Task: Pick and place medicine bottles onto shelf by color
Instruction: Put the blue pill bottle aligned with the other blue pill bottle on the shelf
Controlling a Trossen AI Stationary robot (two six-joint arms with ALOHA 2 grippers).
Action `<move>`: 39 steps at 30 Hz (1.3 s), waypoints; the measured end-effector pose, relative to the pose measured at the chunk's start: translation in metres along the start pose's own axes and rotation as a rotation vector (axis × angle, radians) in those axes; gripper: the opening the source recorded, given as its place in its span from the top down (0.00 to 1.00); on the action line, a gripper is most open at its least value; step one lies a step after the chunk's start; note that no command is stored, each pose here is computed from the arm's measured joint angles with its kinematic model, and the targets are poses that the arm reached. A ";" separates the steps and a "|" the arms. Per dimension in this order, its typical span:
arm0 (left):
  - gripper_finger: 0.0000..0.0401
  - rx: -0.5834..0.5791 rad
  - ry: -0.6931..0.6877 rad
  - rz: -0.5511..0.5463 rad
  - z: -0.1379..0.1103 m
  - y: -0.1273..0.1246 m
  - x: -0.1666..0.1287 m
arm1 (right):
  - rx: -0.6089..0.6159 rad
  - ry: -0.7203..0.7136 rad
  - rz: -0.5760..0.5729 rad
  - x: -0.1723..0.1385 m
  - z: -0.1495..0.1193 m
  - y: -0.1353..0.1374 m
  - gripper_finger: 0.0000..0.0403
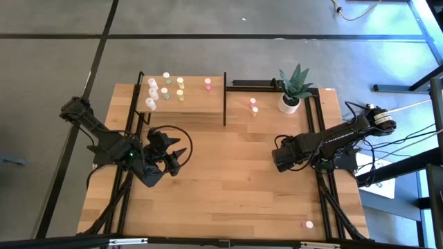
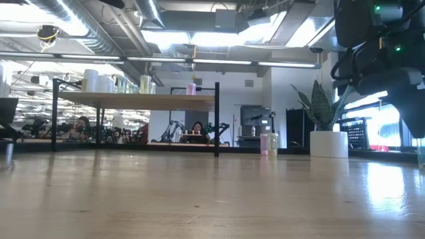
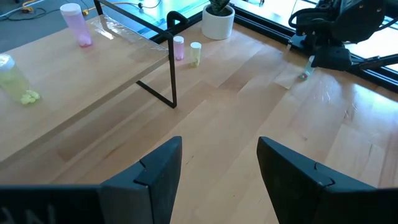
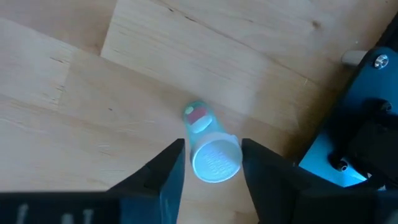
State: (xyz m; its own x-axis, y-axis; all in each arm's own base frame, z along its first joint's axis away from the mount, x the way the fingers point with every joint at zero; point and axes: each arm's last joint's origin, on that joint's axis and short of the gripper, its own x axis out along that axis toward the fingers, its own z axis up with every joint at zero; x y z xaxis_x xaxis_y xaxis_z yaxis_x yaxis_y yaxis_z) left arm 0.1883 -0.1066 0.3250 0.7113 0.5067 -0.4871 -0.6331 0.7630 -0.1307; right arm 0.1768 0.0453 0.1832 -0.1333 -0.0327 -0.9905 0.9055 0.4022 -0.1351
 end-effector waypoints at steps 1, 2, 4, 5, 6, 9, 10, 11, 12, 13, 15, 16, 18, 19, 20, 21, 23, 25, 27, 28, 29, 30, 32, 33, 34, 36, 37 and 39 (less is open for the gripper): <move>0.50 0.000 0.000 0.000 0.000 0.000 0.000 | 0.000 0.000 0.000 0.000 0.000 0.000 0.62; 0.50 0.000 0.000 0.000 0.000 0.000 0.000 | 0.000 0.000 0.000 0.000 0.000 0.000 0.63; 0.50 0.000 0.000 0.000 0.000 0.000 0.000 | 0.000 0.000 0.000 0.000 0.000 0.000 0.65; 0.50 0.000 0.000 0.000 0.000 0.000 0.000 | 0.000 0.000 0.000 0.000 0.000 0.000 0.66; 0.50 0.000 0.000 0.000 0.000 0.000 0.000 | 0.000 0.000 0.000 0.000 0.000 0.000 0.67; 0.50 0.000 0.000 0.000 0.000 0.000 0.000 | 0.000 0.000 -0.001 0.000 0.000 0.000 0.69; 0.50 0.000 0.000 0.000 0.000 0.000 0.000 | -0.001 0.000 -0.001 0.000 0.000 0.000 0.69; 0.50 0.000 0.000 0.000 0.000 0.000 0.000 | -0.003 0.000 -0.001 0.000 0.000 0.000 0.69; 0.50 0.000 0.000 0.000 0.000 0.000 0.000 | -0.014 -0.001 0.000 0.000 0.000 0.000 0.69; 0.50 0.000 0.000 0.000 0.000 0.000 0.000 | -0.029 -0.001 0.001 0.000 0.000 0.000 0.69; 0.50 0.000 0.000 0.000 0.000 0.000 0.000 | -0.063 -0.003 0.011 0.000 0.000 0.001 0.69; 0.50 0.000 0.000 0.000 0.000 0.000 0.000 | -0.077 -0.004 0.018 -0.001 0.000 0.002 0.69; 0.50 0.000 0.000 0.000 0.000 0.000 0.000 | -0.106 -0.010 0.045 -0.005 0.001 0.005 0.69; 0.50 0.000 0.000 0.000 0.000 0.000 0.000 | -0.121 -0.013 0.059 -0.007 0.001 0.007 0.69; 0.50 0.000 0.000 0.000 0.000 0.000 0.000 | -0.128 -0.017 0.070 -0.010 0.001 0.008 0.69; 0.50 0.000 0.000 0.000 0.000 0.000 0.000 | -0.132 -0.020 0.083 -0.013 0.002 0.010 0.69; 0.50 0.000 0.000 0.000 0.000 0.000 0.000 | -0.157 -0.031 0.120 -0.022 0.002 0.015 0.69; 0.50 0.000 0.000 0.000 0.000 0.000 0.000 | -0.181 -0.048 0.158 -0.032 0.003 0.019 0.69; 0.50 0.000 0.000 0.000 0.000 0.000 0.000 | -0.210 -0.073 0.201 -0.042 0.004 0.024 0.69; 0.50 0.000 0.000 0.000 0.000 0.000 0.000 | -0.233 -0.088 0.226 -0.047 0.005 0.027 0.69; 0.50 0.000 0.000 0.000 0.000 0.000 0.000 | -0.249 -0.101 0.243 -0.052 0.006 0.031 0.69; 0.50 0.000 0.000 0.000 0.000 0.000 0.000 | -0.265 -0.115 0.251 -0.056 0.007 0.034 0.69; 0.50 0.001 0.001 0.000 0.000 0.000 0.000 | -0.312 -0.136 0.263 -0.064 0.008 0.043 0.69; 0.50 0.000 0.000 0.000 0.000 0.000 0.000 | -0.340 -0.145 0.267 -0.067 0.009 0.049 0.69; 0.50 0.001 0.001 0.000 0.000 0.000 0.000 | -0.370 -0.155 0.267 -0.071 0.011 0.056 0.69; 0.50 0.001 0.000 0.000 0.000 0.000 0.000 | -0.442 -0.172 0.262 -0.076 0.013 0.071 0.69; 0.50 0.000 0.000 0.000 0.000 0.000 0.000 | -0.480 -0.180 0.262 -0.079 0.015 0.080 0.69; 0.50 0.001 0.000 0.000 0.000 0.000 0.000 | -0.563 -0.195 0.266 -0.085 0.019 0.097 0.69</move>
State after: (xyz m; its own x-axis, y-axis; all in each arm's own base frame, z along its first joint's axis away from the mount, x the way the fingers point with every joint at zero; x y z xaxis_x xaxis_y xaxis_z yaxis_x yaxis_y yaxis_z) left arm 0.1884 -0.1067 0.3249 0.7109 0.5069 -0.4875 -0.6332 0.7630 -0.1300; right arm 0.2836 0.0692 0.2534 0.1905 -0.0101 -0.9816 0.5412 0.8354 0.0964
